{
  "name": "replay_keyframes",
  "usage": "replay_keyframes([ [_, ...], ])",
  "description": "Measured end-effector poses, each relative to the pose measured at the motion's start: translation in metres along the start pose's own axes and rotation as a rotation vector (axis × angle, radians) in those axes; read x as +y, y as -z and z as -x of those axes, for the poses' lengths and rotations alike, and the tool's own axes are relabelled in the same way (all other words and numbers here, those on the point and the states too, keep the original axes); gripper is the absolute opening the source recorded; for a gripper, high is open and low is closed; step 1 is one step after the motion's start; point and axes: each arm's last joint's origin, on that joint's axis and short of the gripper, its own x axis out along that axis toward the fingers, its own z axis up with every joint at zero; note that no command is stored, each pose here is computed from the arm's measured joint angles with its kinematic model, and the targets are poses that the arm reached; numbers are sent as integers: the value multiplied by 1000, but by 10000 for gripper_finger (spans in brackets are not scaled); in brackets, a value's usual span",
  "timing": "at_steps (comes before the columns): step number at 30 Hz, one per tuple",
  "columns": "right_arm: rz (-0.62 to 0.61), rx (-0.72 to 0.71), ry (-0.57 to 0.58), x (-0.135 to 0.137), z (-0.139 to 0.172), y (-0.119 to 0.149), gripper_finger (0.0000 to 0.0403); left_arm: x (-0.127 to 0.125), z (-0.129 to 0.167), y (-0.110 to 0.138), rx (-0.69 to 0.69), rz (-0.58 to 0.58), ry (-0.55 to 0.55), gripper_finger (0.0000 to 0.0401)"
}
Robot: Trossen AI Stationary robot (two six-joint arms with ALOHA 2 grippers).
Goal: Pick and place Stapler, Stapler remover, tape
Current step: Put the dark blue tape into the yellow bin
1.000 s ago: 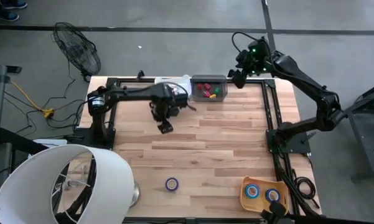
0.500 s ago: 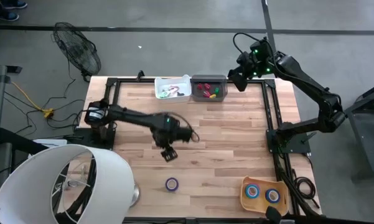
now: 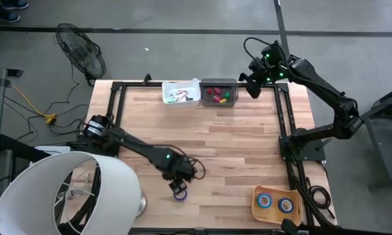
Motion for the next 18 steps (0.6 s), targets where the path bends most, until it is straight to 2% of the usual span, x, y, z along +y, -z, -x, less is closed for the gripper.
replay_keyframes([
  [7,-29,12,1,0,0,1,207,-9,-22,10,-47,1,87,250],
  [18,-40,37,-1,1,0,4,207,-5,-39,11,-70,5,112,250],
])
